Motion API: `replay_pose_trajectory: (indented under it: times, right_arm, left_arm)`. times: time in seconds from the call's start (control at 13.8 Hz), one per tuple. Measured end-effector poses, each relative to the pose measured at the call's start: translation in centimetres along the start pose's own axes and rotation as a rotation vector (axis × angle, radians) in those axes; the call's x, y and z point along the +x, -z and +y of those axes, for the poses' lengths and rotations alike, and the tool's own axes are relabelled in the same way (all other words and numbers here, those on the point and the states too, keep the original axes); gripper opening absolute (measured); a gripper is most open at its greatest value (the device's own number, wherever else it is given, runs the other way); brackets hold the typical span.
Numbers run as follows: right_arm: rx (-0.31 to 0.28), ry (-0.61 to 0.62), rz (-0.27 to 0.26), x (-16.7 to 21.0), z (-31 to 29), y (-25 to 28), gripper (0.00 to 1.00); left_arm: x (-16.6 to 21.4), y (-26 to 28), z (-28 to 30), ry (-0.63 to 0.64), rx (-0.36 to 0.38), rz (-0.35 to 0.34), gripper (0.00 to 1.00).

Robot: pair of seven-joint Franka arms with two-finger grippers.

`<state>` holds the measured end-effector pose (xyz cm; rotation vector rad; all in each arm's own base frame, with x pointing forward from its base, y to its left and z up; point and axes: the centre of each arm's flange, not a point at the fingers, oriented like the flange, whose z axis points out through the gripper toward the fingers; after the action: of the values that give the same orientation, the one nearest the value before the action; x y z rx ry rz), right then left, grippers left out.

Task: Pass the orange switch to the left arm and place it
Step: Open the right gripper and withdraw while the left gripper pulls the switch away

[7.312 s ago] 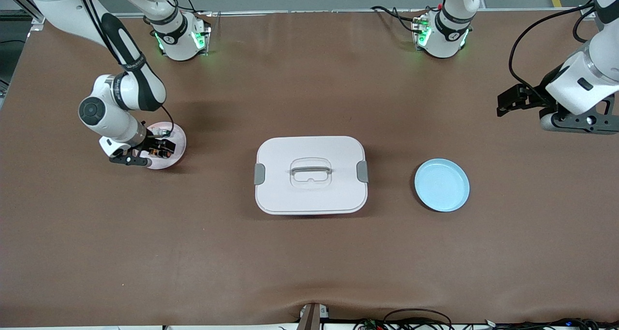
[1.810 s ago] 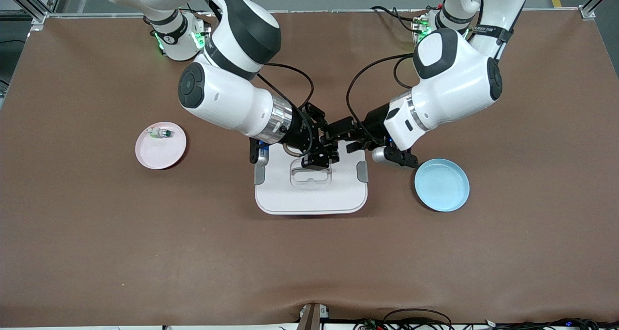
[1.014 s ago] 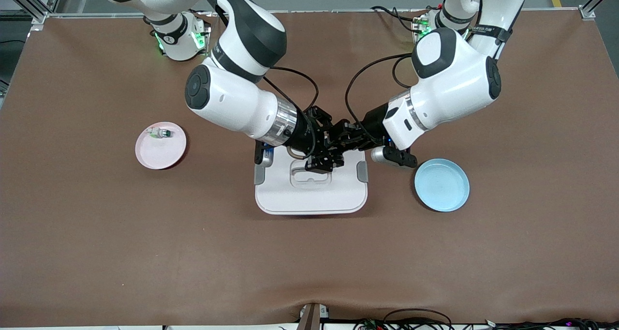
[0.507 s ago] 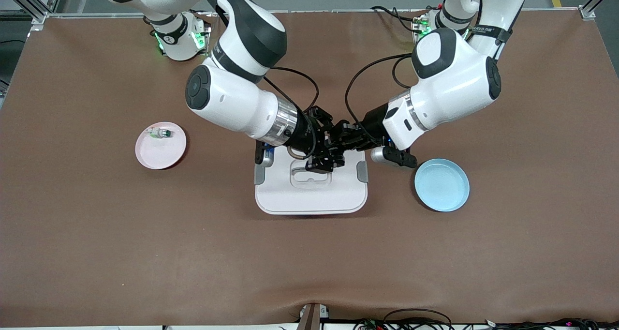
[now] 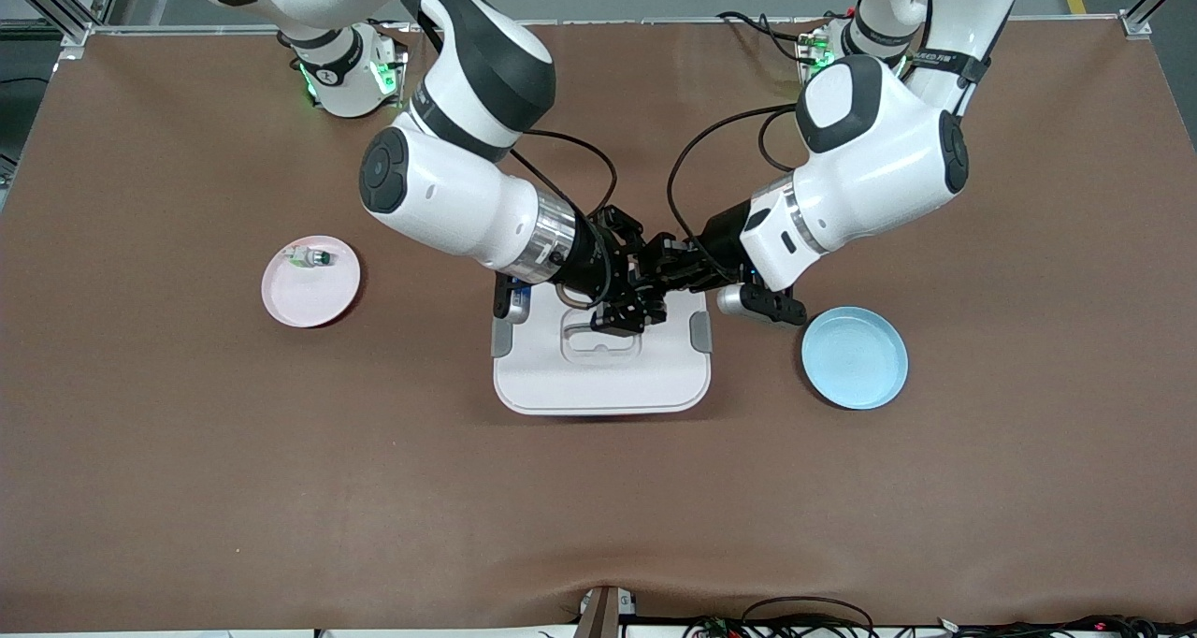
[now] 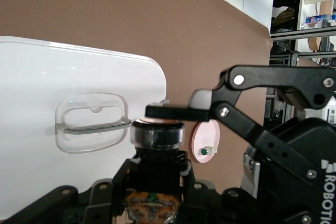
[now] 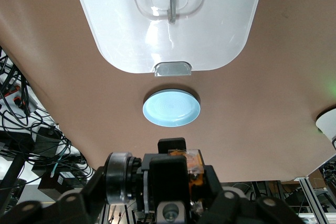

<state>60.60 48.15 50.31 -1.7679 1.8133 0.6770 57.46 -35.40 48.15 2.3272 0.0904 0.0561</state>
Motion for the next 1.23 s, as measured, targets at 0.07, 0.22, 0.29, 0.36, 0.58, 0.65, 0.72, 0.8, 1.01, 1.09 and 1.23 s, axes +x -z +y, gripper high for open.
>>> replay_pose_trajectory:
  times: [0.07, 0.22, 0.29, 0.36, 0.58, 0.65, 0.72, 0.8, 1.01, 1.09, 1.23]
  right_arm:
    - [0.002, 0.0, -0.001, 0.0, 0.0, 0.0, 0.96]
    - [0.005, -0.001, -0.001, 0.1, -0.1, 0.0, 1.0]
    - [0.006, -0.001, 0.0, 0.2, -0.2, 0.1, 1.0]
    - [0.009, 0.0, 0.0, 0.3, -0.4, 0.2, 1.0]
    - [0.001, 0.009, 0.011, 1.5, -1.3, 0.9, 1.0]
    - [-0.012, 0.017, 0.02, 2.2, -1.7, 1.3, 1.0]
    - [-0.03, 0.027, 0.03, 3.0, -2.1, 1.7, 1.0]
    - [-0.05, 0.043, 0.041, 3.8, -2.5, 2.2, 1.0]
    - [-0.126, 0.123, 0.067, 6.1, -3.4, 3.5, 1.0]
    - [-0.157, 0.157, 0.074, 7.0, -3.6, 4.0, 1.0]
    - [-0.226, 0.236, 0.085, 9.0, -4.1, 5.3, 1.0]
  left_arm:
    - [0.0, 0.0, 0.0, 0.001, 0.0, 0.001, 0.41]
    - [0.2, 0.2, -0.1, 0.003, 0.0, 0.004, 0.41]
    - [0.3, 0.3, -0.2, 0.003, 0.0, 0.005, 0.41]
    - [0.3, 0.3, -0.2, 0.004, -0.001, 0.006, 0.41]
    - [0.5, 0.8, -0.2, 0.004, -0.001, 0.01, 0.41]
    - [0.6, 1.3, -0.4, -0.003, 0.01, 0.0, 0.41]
    - [0.7, 2.1, -0.8, -0.019, 0.037, -0.013, 0.41]
    - [0.9, 3.4, -1.2, -0.038, 0.073, -0.027, 0.41]
    - [0.1, 8.5, -1.5, -0.096, 0.194, -0.089, 0.41]
    - [-0.7, 10.4, -1.2, -0.118, 0.243, -0.108, 0.41]
    - [-2.4, 14.1, -1.1, -0.134, 0.333, -0.15, 0.41]
